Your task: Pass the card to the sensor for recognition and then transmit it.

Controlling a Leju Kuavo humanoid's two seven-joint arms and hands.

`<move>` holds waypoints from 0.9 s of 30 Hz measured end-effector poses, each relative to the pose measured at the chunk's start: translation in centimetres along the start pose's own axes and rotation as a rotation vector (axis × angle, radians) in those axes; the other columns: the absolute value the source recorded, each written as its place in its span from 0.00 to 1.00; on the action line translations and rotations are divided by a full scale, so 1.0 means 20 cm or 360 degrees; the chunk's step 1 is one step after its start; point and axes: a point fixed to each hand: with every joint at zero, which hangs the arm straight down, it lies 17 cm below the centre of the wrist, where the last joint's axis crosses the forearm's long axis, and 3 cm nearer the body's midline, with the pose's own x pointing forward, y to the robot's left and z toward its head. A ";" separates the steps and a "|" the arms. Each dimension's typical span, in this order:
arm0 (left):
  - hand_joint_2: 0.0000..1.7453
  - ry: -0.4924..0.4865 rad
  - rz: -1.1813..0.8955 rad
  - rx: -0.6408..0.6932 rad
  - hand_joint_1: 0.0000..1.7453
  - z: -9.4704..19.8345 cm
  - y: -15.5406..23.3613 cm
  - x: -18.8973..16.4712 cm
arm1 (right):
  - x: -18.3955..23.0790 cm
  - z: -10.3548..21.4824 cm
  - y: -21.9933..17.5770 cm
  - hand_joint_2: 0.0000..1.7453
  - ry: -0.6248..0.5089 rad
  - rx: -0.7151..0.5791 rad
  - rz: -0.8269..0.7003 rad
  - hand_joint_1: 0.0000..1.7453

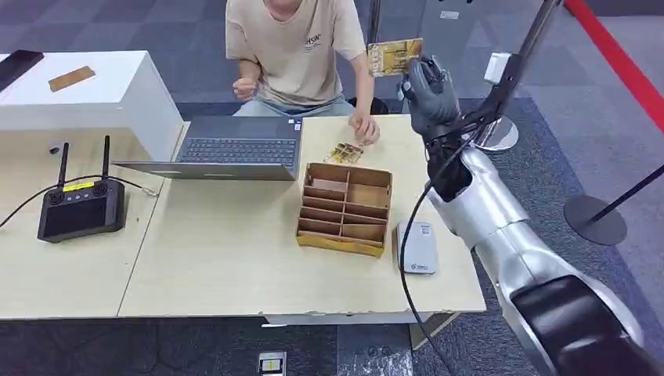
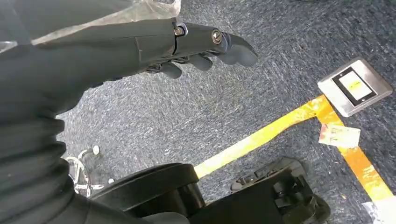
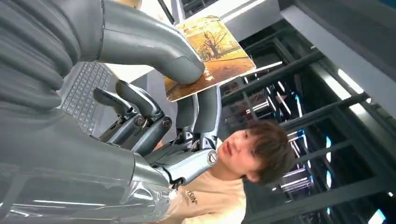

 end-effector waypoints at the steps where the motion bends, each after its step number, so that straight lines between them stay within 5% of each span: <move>1: 1.00 0.0000 0.0000 0.0000 0.00 0.00 0.00 0.00 | -0.01 0.00 -0.01 1.00 0.0004 -0.0005 0.0001 1.00; 8: 1.00 -0.0008 -0.0006 0.0002 0.00 0.00 0.00 0.01 | -0.06 -0.02 -0.07 1.00 0.0081 -0.0100 -0.0024 1.00; 13: 1.00 -0.0017 -0.0033 0.0007 0.00 0.00 0.01 0.02 | -0.06 -0.10 -0.18 1.00 0.0168 -0.0275 0.0174 1.00; 17: 1.00 -0.0019 -0.0052 0.0008 0.00 0.00 0.00 0.04 | -0.03 -0.14 -0.24 1.00 0.0152 -0.0452 0.0781 1.00; 21: 1.00 -0.0038 -0.0078 0.0009 0.00 0.00 0.00 0.06 | 0.14 -0.17 -0.15 1.00 -0.0049 -0.0585 0.1753 1.00; 24: 1.00 -0.0048 -0.0087 0.0004 0.00 0.01 0.00 0.08 | 0.17 -0.18 0.02 1.00 -0.0233 -0.0503 0.2371 1.00; 27: 1.00 -0.0052 -0.0090 -0.0003 0.00 0.01 -0.01 0.08 | 0.12 -0.16 0.13 1.00 -0.0338 -0.0385 0.2678 1.00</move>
